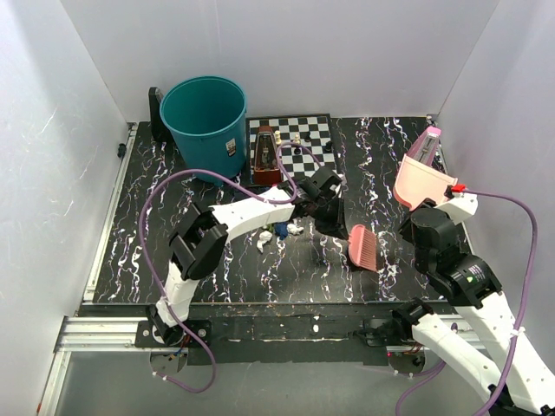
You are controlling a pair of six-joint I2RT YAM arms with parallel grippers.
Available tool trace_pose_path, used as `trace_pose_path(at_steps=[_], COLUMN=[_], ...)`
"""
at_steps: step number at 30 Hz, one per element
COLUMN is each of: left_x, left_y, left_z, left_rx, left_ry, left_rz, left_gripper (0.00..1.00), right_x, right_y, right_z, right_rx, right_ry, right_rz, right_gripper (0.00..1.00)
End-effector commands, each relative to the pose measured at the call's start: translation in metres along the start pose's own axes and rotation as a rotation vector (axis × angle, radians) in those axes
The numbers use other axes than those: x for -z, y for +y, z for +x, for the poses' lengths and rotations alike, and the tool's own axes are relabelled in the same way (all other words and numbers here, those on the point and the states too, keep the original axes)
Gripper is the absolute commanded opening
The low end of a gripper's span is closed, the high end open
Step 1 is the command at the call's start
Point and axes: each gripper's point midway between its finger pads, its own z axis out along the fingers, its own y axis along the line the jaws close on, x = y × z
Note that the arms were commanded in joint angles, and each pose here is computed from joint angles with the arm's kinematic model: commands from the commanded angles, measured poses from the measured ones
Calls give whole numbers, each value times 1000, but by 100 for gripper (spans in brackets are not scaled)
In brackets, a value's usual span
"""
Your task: Sweep away the paper scraps from the table
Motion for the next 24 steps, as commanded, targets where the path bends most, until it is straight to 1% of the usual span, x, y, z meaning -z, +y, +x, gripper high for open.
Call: trace_pose_path(at_steps=[1, 2, 3, 5, 8, 10, 13, 17, 24], left_x=[62, 71, 84, 104, 136, 154, 175, 207, 277], left_y=[44, 54, 64, 77, 88, 90, 89, 85, 90], left_z=[-13, -11, -16, -18, -23, -26, -30, -34, -39], left_rx=[-102, -115, -134, -164, -210, -220, -229, -243, -223], left_ry=[-109, -112, -149, -175, -220, -236, -247, -291, -383], left_rz=[-316, -374, -441, -530, -634, -676, -700, -717, -719], left_gripper=[0, 0, 0, 0, 0, 0, 0, 0, 0], right_x=[-3, -4, -5, -7, -11, -15, -18, -22, -13], right_y=[8, 12, 16, 24, 37, 43, 49, 55, 72], right_z=[0, 1, 3, 9, 20, 30, 46, 68, 106], right_rx=[5, 9, 20, 43, 75, 100, 140, 200, 306], right_ry=[2, 9, 20, 44, 99, 141, 218, 318, 490], right_rz=[-26, -38, -60, -92, -131, -143, -152, -170, -319], right_gripper=[1, 1, 1, 1, 1, 1, 1, 1, 1])
